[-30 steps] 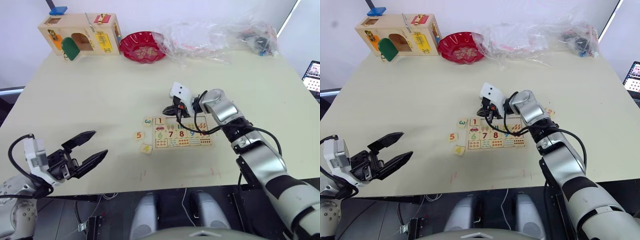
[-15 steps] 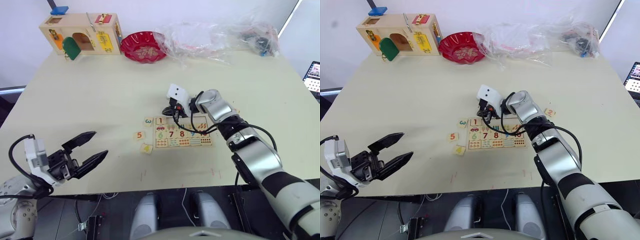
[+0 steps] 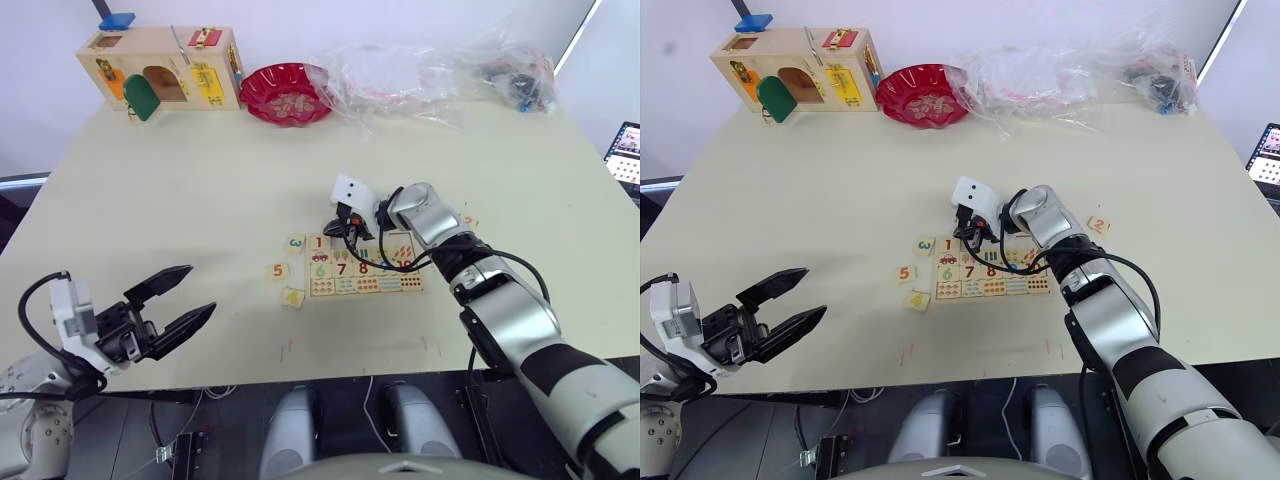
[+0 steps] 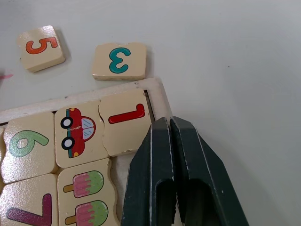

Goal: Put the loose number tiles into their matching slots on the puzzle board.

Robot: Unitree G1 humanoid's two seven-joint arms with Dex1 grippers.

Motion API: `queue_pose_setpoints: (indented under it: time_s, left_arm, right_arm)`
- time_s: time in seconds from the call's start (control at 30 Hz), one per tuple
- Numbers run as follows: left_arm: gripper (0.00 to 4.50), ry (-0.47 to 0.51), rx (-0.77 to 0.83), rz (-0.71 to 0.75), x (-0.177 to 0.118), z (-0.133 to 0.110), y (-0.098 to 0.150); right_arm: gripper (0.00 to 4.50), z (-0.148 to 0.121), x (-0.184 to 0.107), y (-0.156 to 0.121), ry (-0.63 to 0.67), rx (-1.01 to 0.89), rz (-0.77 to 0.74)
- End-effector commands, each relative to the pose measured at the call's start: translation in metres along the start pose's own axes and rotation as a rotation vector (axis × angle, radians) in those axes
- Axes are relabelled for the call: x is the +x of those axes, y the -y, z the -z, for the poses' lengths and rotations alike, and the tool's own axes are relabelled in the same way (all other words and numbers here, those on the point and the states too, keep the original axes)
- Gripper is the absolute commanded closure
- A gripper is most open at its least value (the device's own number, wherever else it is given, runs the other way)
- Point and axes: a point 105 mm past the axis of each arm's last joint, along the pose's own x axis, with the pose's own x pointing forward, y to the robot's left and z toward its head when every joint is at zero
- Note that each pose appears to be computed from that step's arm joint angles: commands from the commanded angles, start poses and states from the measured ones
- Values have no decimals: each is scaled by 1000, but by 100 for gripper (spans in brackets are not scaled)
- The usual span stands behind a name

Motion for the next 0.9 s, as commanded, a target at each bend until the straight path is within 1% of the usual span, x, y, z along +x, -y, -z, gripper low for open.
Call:
queue_pose_setpoints:
  time_s: [0.03, 0.2, 0.27, 0.37, 0.43, 0.5, 0.53, 0.57, 0.6, 0.63, 0.67, 0.77, 0.8, 0.83, 0.9]
  left_arm:
    - [0, 12, 34, 13, 2, -8, 3]
    - [0, 12, 34, 10, 3, -8, 3]
    - [0, 12, 35, 7, 3, -8, 4]
    - [0, 10, 34, 0, 2, -7, 4]
    - [0, 8, 32, -5, 1, -6, 5]
    - [0, 7, 31, -8, 1, -5, 5]
    - [0, 6, 29, -9, 1, -4, 5]
    - [0, 5, 28, -11, 0, -4, 5]
    - [0, 4, 27, -12, 0, -3, 5]
    - [0, 3, 25, -15, -1, -3, 5]
    - [0, 2, 24, -16, -1, -2, 5]
    - [0, -2, 19, -17, -2, -1, 4]
    - [0, -4, 17, -16, -2, 0, 4]
    - [0, -6, 15, -14, -1, 1, 3]
    - [0, -7, 14, -10, 0, 1, 1]
  right_arm:
    - [440, -14, -1, 0, 17, -51, -12]
    - [440, -19, -6, 4, 43, -76, 7]
    - [440, -29, -15, 6, 95, -76, 9]
    - [440, -39, -37, -1, 225, -81, -38]
    - [440, -39, -52, -6, 278, -59, -54]
    - [440, -37, -62, -9, 303, -36, -54]
    - [404, -34, -71, -12, 319, -32, -54]
    - [391, -31, -79, -15, 335, -33, -53]
    - [364, -27, -90, -19, 354, -31, -48]
    - [325, -24, -99, -24, 371, -29, -43]
    - [268, -21, -107, -28, 387, -25, -39]
    - [116, -8, -125, -40, 405, -14, -16]
    - [74, -4, -129, -43, 403, -13, -5]
    - [11, 1, -135, -46, 405, -4, 8]
    - [4, 12, -149, -50, 408, 15, 55]
